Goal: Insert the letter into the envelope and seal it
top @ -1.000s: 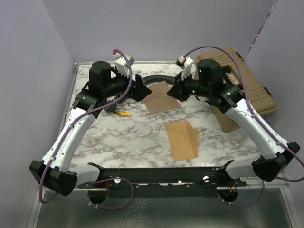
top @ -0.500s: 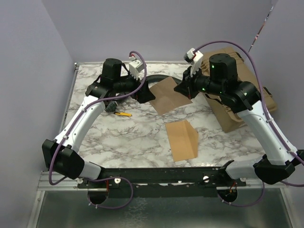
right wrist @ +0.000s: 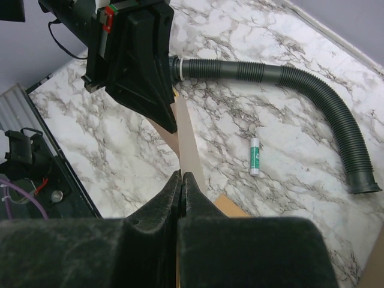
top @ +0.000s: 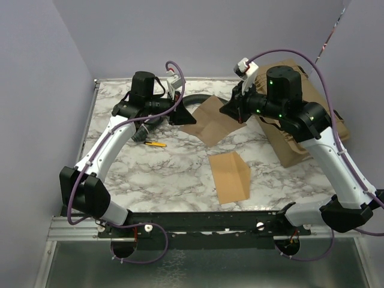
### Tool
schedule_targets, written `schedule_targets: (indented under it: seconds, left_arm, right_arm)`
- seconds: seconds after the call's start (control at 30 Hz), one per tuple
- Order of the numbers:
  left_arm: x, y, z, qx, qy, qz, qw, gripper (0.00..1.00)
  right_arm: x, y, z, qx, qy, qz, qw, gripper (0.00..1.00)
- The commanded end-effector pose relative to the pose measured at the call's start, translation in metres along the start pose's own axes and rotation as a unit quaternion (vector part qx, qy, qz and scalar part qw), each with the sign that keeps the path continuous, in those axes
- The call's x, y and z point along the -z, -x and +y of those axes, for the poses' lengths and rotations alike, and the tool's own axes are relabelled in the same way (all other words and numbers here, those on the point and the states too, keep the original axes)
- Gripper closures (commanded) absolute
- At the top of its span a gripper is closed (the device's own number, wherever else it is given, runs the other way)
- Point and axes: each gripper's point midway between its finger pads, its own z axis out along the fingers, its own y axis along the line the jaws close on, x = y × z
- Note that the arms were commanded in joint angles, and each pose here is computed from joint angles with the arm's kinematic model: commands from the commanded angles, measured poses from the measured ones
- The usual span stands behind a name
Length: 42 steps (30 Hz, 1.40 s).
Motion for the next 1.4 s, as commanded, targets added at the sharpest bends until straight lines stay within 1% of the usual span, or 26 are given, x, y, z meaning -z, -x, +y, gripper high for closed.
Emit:
schedule_targets:
  seconds: [0.0, 0.07, 0.13, 0.2, 0.27, 0.3, 0.37, 0.4, 0.43, 0.5, 0.6, 0.7, 0.77, 0.83, 0.9, 0.93, 1.0, 1.17, 1.23, 1.3, 1.37]
  left_arm:
    - [0.001, 0.015, -0.011, 0.0, -0.031, -0.019, 0.999, 1.0]
    - [0.0, 0.015, -0.007, 0.006, -0.02, -0.023, 1.0, 1.0]
    - [0.001, 0.02, 0.0, 0.01, 0.012, -0.035, 0.999, 1.0]
    - [0.004, 0.029, 0.009, 0.014, 0.051, -0.059, 0.997, 1.0]
    - [0.006, 0.039, 0.015, 0.021, 0.078, -0.089, 0.993, 1.0]
    - [0.008, 0.044, 0.016, 0.024, 0.087, -0.102, 0.991, 1.0]
    - [0.01, 0.053, 0.016, 0.027, 0.096, -0.123, 0.987, 1.0]
    - [0.011, 0.056, 0.016, 0.026, 0.098, -0.131, 0.986, 1.0]
    - [0.012, 0.058, 0.016, 0.026, 0.1, -0.138, 0.985, 1.0]
    - [0.014, 0.061, 0.016, 0.021, 0.105, -0.151, 0.983, 1.0]
    - [0.015, 0.062, 0.015, 0.017, 0.107, -0.154, 0.982, 1.0]
    - [0.015, 0.06, 0.012, 0.014, 0.102, -0.153, 0.983, 1.0]
    - [0.015, 0.059, 0.01, 0.01, 0.096, -0.15, 0.984, 1.0]
    - [0.015, 0.059, 0.004, 0.003, 0.085, -0.147, 0.985, 1.0]
    - [0.017, 0.059, -0.003, -0.005, 0.073, -0.145, 0.987, 1.0]
    - [0.018, 0.059, -0.006, -0.01, 0.068, -0.144, 0.987, 1.0]
    - [0.02, 0.059, -0.013, -0.02, 0.06, -0.144, 0.988, 1.0]
    - [0.025, 0.061, -0.022, -0.035, 0.058, -0.149, 0.987, 1.0]
    - [0.027, 0.062, -0.027, -0.04, 0.051, -0.149, 0.987, 1.0]
    - [0.029, 0.064, -0.032, -0.044, 0.046, -0.151, 0.987, 1.0]
    - [0.03, 0.064, -0.037, -0.047, 0.038, -0.149, 0.987, 1.0]
  right_arm:
    - [-0.006, 0.007, 0.003, -0.001, 0.014, -0.017, 1.0, 1.0]
    - [-0.007, 0.008, 0.006, -0.014, 0.021, -0.02, 0.999, 1.0]
    - [-0.008, 0.008, 0.008, -0.015, 0.027, -0.023, 0.999, 1.0]
    - [-0.012, 0.004, 0.012, -0.016, 0.042, -0.02, 0.999, 1.0]
    - [-0.016, -0.003, 0.022, -0.015, 0.076, -0.008, 0.997, 0.99]
    - [-0.018, -0.008, 0.028, -0.014, 0.097, 0.002, 0.995, 0.88]
    - [-0.024, -0.02, 0.039, -0.018, 0.139, 0.025, 0.99, 0.56]
    - [-0.025, -0.026, 0.044, -0.015, 0.158, 0.036, 0.987, 0.45]
    - [-0.025, -0.03, 0.049, -0.017, 0.176, 0.046, 0.983, 0.37]
    - [-0.025, -0.034, 0.053, -0.023, 0.191, 0.06, 0.979, 0.29]
    - [-0.026, -0.028, 0.045, -0.021, 0.164, 0.051, 0.985, 0.28]
    - [-0.023, -0.011, 0.03, -0.012, 0.112, 0.012, 0.994, 0.27]
    - [-0.02, 0.002, 0.02, -0.027, 0.072, -0.017, 0.997, 0.25]
    - [-0.015, 0.012, 0.01, -0.033, 0.035, -0.047, 0.998, 0.18]
    - [-0.012, 0.017, -0.001, -0.042, 0.002, -0.067, 0.997, 0.08]
    - [-0.011, 0.016, -0.006, -0.044, -0.009, -0.068, 0.997, 0.05]
    - [-0.016, 0.008, -0.012, -0.048, -0.02, -0.057, 0.997, 0.03]
    - [-0.035, -0.027, -0.016, -0.072, -0.007, -0.005, 0.997, 0.02]
    - [-0.039, -0.036, -0.017, -0.083, 0.008, 0.004, 0.997, 0.02]
    - [-0.043, -0.046, -0.018, -0.097, 0.042, 0.005, 0.994, 0.01]
    - [-0.047, -0.051, -0.016, -0.107, 0.092, -0.007, 0.99, 0.01]
